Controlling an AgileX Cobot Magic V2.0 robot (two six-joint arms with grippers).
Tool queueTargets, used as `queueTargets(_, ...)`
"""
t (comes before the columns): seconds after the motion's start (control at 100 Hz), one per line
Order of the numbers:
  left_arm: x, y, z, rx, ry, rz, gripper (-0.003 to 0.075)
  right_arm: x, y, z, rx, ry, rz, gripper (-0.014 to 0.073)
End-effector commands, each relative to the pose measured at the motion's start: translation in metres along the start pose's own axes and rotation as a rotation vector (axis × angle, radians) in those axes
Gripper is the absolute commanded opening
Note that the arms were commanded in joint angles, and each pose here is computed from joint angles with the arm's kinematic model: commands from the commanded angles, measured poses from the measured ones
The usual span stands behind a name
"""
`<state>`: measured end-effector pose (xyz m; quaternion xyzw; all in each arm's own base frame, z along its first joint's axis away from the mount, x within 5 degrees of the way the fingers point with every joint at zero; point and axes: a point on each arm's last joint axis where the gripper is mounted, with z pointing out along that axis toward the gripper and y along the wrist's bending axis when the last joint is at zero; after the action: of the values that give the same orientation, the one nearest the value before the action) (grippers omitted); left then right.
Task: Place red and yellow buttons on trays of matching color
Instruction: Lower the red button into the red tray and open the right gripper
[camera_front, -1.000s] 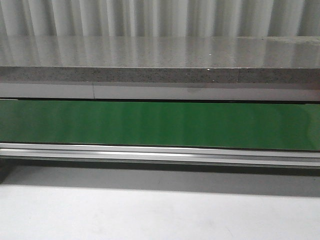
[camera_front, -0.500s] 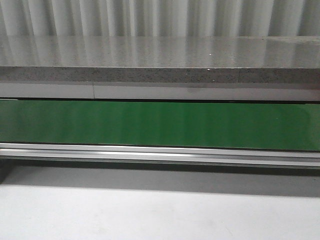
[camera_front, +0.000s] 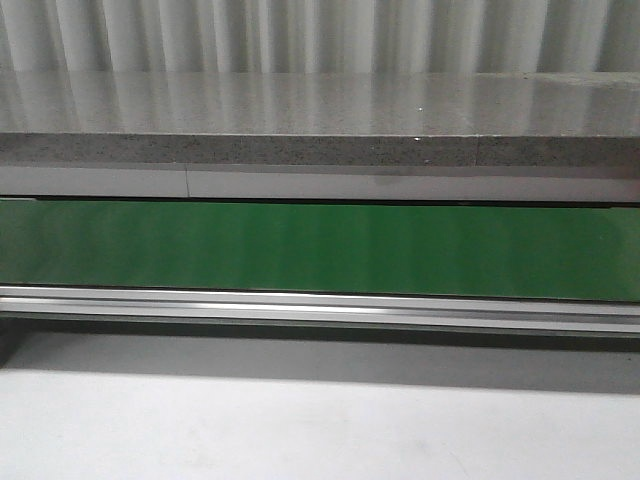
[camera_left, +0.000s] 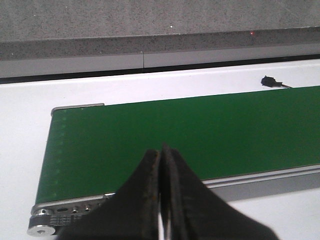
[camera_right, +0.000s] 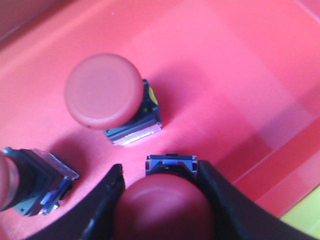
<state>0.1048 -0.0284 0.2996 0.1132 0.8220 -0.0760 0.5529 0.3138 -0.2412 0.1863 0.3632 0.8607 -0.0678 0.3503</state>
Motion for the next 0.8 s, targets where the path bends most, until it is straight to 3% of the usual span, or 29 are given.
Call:
queueTargets(0.0, -0.015, -0.001, -0.004, 0.004, -0.100, -0.005, -0.0020, -0.024, 0.001, -0.016, -0.006, -0.131, 0.023, 0.0231)
queueTargets(0.16, -0.015, -0.001, -0.004, 0.004, -0.100, -0.005, -0.0020, -0.024, 0.001, -0.015, -0.006, -0.140, 0.028, 0.0536)
queueTargets(0.25, -0.015, -0.001, -0.004, 0.004, -0.100, -0.005, -0.0020, -0.025, 0.001, -0.016, -0.006, -0.143, 0.027, 0.0588)
queueTargets(0.6, -0.015, -0.001, -0.004, 0.004, -0.100, -0.005, -0.0020, -0.043, 0.008, -0.067, -0.034, -0.216, 0.019, 0.0566)
queueTargets(0.69, -0.015, -0.001, -0.004, 0.004, -0.100, -0.005, -0.0020, -0.047, 0.011, -0.090, -0.049, -0.228, 0.013, 0.0454)
queueTargets(0.79, -0.015, -0.001, -0.004, 0.004, -0.100, -0.005, -0.0020, -0.048, 0.015, -0.114, -0.065, -0.229, 0.007, 0.0229)
